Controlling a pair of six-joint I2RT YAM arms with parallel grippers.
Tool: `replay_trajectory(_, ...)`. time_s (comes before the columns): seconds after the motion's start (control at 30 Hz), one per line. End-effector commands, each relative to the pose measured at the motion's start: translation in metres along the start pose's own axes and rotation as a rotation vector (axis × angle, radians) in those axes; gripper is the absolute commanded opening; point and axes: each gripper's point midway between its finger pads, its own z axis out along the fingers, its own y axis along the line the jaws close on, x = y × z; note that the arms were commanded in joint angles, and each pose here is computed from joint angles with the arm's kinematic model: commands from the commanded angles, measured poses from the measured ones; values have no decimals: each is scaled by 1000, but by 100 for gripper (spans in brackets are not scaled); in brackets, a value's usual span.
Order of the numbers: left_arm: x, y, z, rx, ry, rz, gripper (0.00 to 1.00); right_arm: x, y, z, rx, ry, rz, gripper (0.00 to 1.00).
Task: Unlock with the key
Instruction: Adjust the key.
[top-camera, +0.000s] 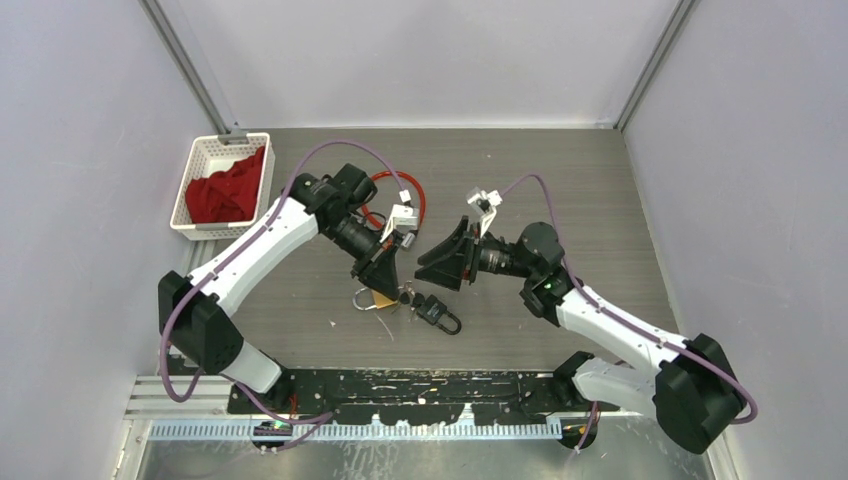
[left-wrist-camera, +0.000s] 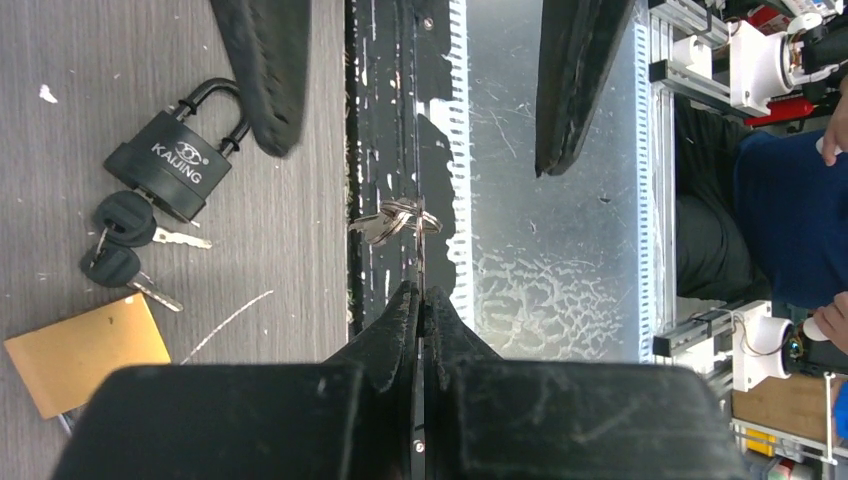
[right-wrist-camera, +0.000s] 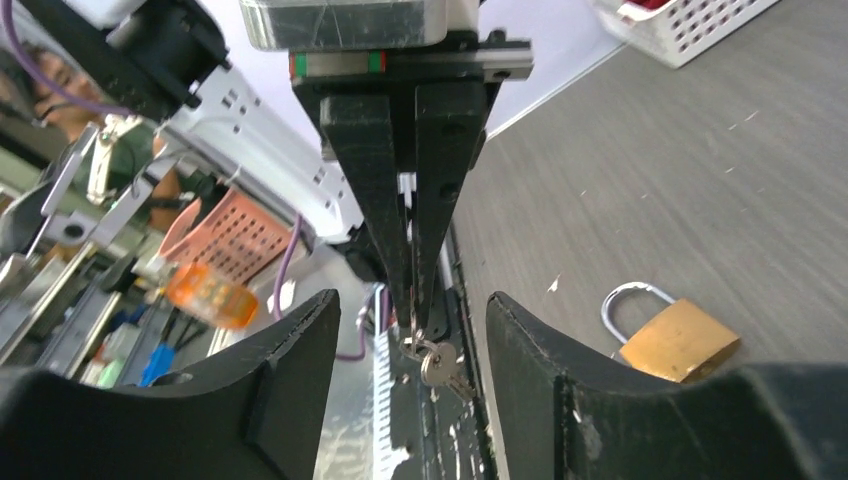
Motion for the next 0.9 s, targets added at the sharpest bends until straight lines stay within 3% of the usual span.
replay_trajectory(0.0, -7, -10, -7, 8, -8, 37, 0, 2, 26, 2, -153, 94, -37, 59)
replay_trajectory(0.6, -9, -7, -7, 3, -5, 22, 0, 21, 19, 22, -170, 168, 23, 48)
replay_trajectory(0.7, -8, -6, -7, 2, -3, 21, 0, 22, 18, 23, -173, 174, 29, 35)
replay_trajectory(0.87, -6, -7, -7, 4, 5, 17, 0, 20, 16, 24, -160, 158, 20, 6)
